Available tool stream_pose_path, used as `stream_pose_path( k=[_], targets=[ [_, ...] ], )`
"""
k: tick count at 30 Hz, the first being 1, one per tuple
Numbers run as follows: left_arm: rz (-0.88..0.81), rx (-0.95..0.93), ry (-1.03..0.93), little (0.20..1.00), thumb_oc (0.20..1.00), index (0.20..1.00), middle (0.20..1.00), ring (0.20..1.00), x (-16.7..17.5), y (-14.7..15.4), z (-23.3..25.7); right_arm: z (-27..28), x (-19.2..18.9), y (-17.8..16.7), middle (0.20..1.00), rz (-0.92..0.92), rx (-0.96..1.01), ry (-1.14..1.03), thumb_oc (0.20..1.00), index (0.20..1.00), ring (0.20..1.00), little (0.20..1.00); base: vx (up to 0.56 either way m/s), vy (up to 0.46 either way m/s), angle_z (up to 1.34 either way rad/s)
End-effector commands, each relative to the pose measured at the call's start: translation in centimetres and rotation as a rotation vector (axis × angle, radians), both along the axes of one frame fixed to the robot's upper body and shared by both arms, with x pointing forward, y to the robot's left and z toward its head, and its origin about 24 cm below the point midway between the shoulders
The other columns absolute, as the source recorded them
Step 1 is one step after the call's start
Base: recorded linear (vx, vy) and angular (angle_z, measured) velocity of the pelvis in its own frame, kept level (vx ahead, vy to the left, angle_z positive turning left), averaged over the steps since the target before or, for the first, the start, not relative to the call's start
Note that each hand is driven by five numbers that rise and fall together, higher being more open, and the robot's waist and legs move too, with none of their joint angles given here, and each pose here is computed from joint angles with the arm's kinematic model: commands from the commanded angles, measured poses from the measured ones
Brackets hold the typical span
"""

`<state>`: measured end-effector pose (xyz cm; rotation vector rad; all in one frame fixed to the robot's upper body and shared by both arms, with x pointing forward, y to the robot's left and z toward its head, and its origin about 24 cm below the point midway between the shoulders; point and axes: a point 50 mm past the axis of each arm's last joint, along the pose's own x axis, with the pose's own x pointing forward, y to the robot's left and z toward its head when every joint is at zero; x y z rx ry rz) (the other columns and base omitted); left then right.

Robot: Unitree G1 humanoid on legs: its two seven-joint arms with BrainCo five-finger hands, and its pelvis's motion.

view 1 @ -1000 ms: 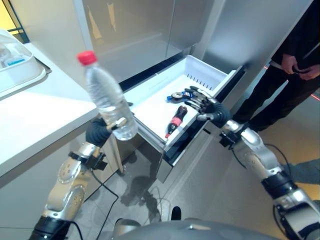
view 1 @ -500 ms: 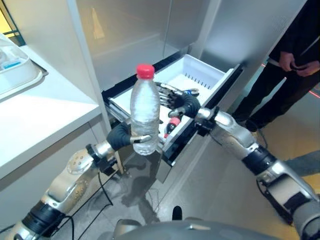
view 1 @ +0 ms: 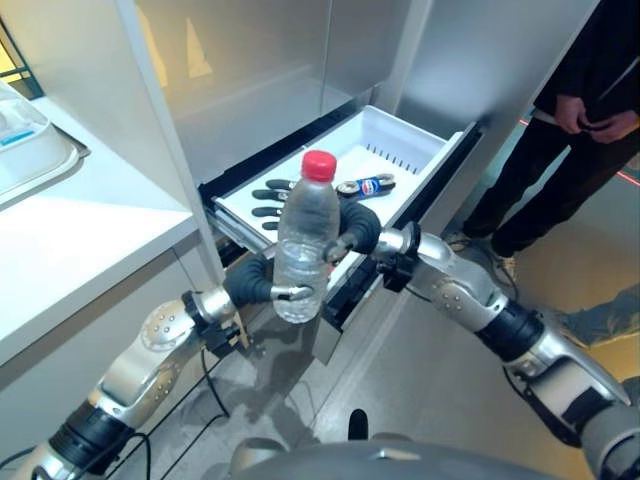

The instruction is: Take the drinks into the refrigerator

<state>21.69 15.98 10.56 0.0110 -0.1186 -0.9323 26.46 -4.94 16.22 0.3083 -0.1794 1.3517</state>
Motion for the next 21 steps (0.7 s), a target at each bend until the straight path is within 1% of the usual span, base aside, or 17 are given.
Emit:
stream_pose_path(
  k=[1, 3, 5, 12, 18, 21],
  targets=[
    [-0.069, -0.115, -0.235, 0.200, 0.200, 0.200, 0.200, 0.200, 0.7, -1.7, 4.4, 2.9, -2.2, 0.7, 1.000, 0.170, 0.089, -0.090, 1.000, 1.000, 1.000, 1.000, 0.00, 0.000, 0.00],
    [-0.068, -0.111, -0.235, 0.200, 0.200, 0.200, 0.200, 0.200, 0.7, -1.7, 4.4, 2.8, -2.2, 0.6, 1.000, 0.169, 0.098, -0.078, 1.000, 1.000, 1.000, 1.000, 0.00, 0.000, 0.00],
    [-0.050, -0.106, -0.236, 0.200, 0.200, 0.200, 0.200, 0.200, 0.9, -1.5, 4.3, 4.2, -2.8, 0.6, 1.000, 0.206, 0.114, -0.128, 1.000, 1.000, 1.000, 1.000, 0.00, 0.000, 0.00],
    [-0.036, -0.106, -0.229, 0.200, 0.200, 0.200, 0.200, 0.200, 1.0, -1.3, 4.0, 5.2, -3.2, 0.9, 1.000, 0.230, 0.137, -0.159, 1.000, 1.000, 1.000, 1.000, 0.01, 0.002, -0.02],
    [-0.030, -0.103, -0.236, 0.200, 0.200, 0.200, 0.200, 0.200, 1.0, -1.1, 4.1, 4.3, -3.3, 0.3, 1.000, 0.212, 0.100, -0.142, 1.000, 1.000, 1.000, 1.000, 0.01, 0.002, -0.04],
    [-0.030, -0.106, -0.233, 0.200, 0.200, 0.200, 0.200, 0.200, 0.9, -1.2, 4.1, 3.3, -3.1, -0.1, 1.000, 0.184, 0.101, -0.095, 1.000, 1.000, 1.000, 1.000, 0.00, 0.000, 0.00]
  ],
)
